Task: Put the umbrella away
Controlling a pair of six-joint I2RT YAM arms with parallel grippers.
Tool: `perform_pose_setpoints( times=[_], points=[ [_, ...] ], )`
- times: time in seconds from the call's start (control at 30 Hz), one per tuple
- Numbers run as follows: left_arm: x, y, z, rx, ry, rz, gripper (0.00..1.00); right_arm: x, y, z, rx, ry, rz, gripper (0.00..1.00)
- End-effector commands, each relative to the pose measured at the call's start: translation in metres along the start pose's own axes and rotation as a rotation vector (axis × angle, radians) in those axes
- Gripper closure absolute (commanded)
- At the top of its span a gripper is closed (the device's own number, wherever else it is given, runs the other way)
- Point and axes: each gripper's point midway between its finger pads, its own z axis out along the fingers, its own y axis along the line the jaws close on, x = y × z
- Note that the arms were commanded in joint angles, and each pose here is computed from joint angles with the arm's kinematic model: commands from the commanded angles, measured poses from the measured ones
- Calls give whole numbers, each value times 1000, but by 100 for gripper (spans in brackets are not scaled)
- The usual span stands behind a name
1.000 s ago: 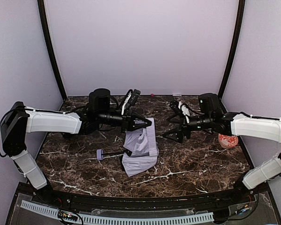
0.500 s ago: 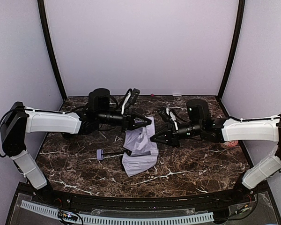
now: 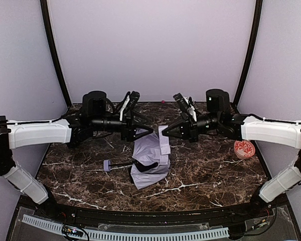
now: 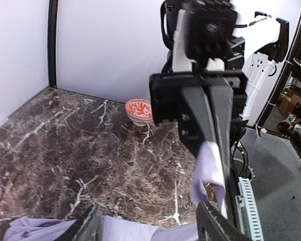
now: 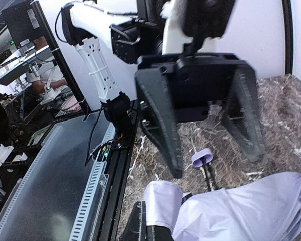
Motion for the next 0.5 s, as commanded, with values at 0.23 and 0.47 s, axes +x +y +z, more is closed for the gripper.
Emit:
perform_pose_setpoints(
  times=[0.23,0.47],
  points=[
    [-2,-26,-35,-7,-5,287,22,-130,7,-22,-27,-251,-148,100],
    [-5,-3,-16,-49,-29,276,17,-148,18,-24,-39,-306,-212,100]
  ],
)
